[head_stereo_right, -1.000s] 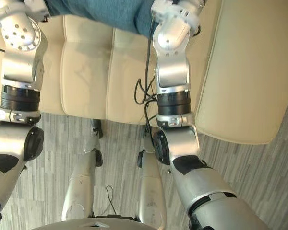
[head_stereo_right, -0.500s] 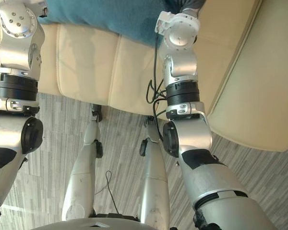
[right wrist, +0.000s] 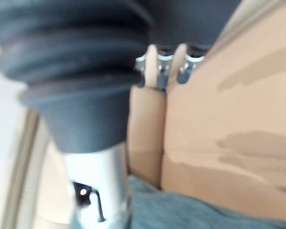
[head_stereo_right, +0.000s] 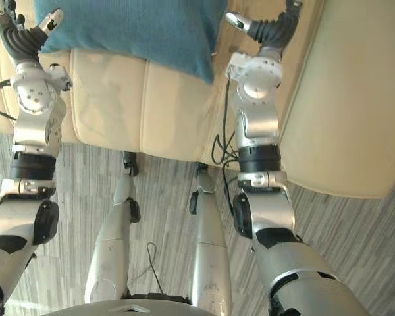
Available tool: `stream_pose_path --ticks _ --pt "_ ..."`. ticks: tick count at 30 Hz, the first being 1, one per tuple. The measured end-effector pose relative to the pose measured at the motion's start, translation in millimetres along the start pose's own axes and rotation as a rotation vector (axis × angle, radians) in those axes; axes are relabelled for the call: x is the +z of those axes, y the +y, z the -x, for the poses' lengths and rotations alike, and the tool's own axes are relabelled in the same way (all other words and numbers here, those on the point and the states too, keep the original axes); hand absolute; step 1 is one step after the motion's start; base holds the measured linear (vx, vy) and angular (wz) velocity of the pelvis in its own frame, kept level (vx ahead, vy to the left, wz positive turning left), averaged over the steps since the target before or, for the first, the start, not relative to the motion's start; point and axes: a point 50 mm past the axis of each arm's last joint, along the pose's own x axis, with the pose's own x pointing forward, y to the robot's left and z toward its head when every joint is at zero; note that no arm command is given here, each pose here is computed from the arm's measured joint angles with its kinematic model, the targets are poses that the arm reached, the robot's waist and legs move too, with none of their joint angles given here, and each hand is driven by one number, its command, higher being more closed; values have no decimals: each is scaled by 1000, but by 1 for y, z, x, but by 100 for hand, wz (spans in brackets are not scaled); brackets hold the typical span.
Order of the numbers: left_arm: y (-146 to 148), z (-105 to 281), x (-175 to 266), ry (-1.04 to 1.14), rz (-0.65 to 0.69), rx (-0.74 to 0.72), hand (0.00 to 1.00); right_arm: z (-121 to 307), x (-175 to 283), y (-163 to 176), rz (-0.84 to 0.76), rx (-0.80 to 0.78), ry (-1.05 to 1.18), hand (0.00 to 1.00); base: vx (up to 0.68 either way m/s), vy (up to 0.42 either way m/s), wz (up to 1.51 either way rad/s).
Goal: Pick up cushions and gather them together orderly.
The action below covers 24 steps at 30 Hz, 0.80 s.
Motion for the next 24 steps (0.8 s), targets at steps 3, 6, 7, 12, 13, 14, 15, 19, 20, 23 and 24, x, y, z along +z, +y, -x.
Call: stream_pose_path --ticks 3,6,7,12,13,14,15,19,20,23,24 --pt "29 20 -5 -23 8 39 0 22 5 -23 31 0 -72 0 -23 -118 -7" --pt "61 52 -26 37 -4 70 0 54 -3 -46 102 30 -85 0 22 -87 -11" --pt "71 69 -37 86 -2 86 0 65 -10 -52 115 44 -56 0 56 -96 -24" --pt "104 169 -88 438 68 152 0 144 -60 -78 170 173 231 0 97 -30 -26" --pt "109 187 -98 512 56 144 0 162 -74 -87 189 192 321 0 165 4 -15" --pt "114 203 -108 583 38 142 0 179 -88 -95 211 202 410 0 143 5 -10" --pt "118 217 -117 648 19 140 0 194 -101 -103 244 205 492 0 152 25 -9" --pt "136 304 -168 1080 -161 63 0 295 -170 -150 386 167 1025 0 154 43 -12" --pt "138 313 -172 1124 -178 56 0 306 -175 -154 396 160 1080 0 105 60 -7" --pt "153 361 -186 1351 -264 42 0 360 -190 -174 463 162 1341 0 36 35 -16" --pt "159 376 -187 1418 -294 40 0 374 -191 -180 476 148 1406 0 17 22 -23"
